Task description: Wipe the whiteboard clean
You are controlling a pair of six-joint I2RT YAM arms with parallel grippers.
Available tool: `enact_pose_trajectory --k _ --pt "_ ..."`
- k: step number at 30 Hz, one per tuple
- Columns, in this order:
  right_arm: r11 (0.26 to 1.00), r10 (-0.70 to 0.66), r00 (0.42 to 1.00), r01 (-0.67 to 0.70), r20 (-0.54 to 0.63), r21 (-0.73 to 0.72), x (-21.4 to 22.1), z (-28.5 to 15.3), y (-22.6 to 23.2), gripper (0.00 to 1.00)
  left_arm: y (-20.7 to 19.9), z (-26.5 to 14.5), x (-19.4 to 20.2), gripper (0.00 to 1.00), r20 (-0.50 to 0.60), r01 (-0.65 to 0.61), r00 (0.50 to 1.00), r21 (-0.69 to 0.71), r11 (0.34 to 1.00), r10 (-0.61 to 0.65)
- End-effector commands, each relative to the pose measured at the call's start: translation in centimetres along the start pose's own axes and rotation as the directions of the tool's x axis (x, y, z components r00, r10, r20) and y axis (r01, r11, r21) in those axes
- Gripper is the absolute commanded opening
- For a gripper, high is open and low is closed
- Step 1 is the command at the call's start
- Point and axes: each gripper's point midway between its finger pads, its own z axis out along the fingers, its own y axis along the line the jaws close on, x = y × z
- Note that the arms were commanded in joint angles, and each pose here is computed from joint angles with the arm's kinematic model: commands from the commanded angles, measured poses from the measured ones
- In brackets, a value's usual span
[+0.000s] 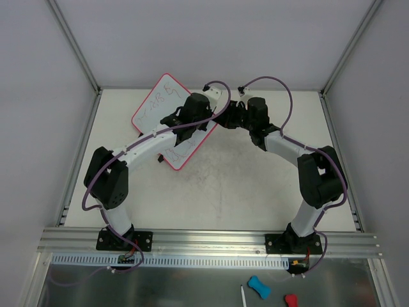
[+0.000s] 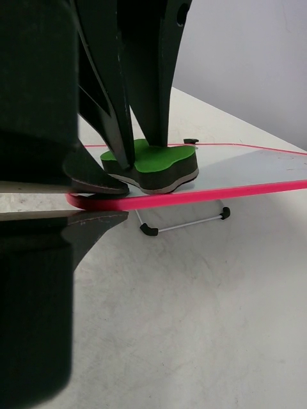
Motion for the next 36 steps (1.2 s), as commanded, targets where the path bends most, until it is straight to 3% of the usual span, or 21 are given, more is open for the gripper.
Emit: enact_pose_trajectory --k 1,8,11,15,20,28,36 --pt "0.985 -0.079 0.994 0.066 -0.078 -0.16 2.6 0.3 5.2 0.0 -3.4 -0.1 1.5 0.0 -0.032 0.003 0.999 0.139 0.99 0.002" --pt "0.985 -0.078 0.994 0.065 -0.077 -0.161 2.6 0.3 5.2 0.0 0.5 1.8 3.6 0.0 -0.097 0.12 0.989 0.047 0.992 -0.115" --pt "0.985 -0.08 0.994 0.067 -0.076 -0.159 2.5 0.2 5.2 0.0 3.7 2.0 5.1 0.0 -0.13 0.287 0.949 -0.01 0.958 -0.286" --pt "0.985 -0.08 0.994 0.067 -0.078 -0.162 2.6 0.3 5.3 0.0 7.7 1.8 7.6 0.0 -0.151 0.387 0.903 -0.122 0.914 -0.402" --pt "0.985 -0.082 0.994 0.069 -0.077 -0.161 2.6 0.3 5.2 0.0 8.7 1.9 9.6 0.0 -0.192 0.463 0.858 -0.117 0.879 -0.477" --pt "0.985 -0.076 0.994 0.062 -0.08 -0.159 2.7 0.2 5.1 0.0 8.2 0.8 8.8 0.0 -0.176 0.498 0.846 -0.076 0.864 -0.504" --pt "0.985 -0.075 0.994 0.061 -0.08 -0.159 2.7 0.3 5.2 0.0 11.9 -0.9 14.0 0.0 -0.19 0.662 0.697 -0.199 0.722 -0.692"
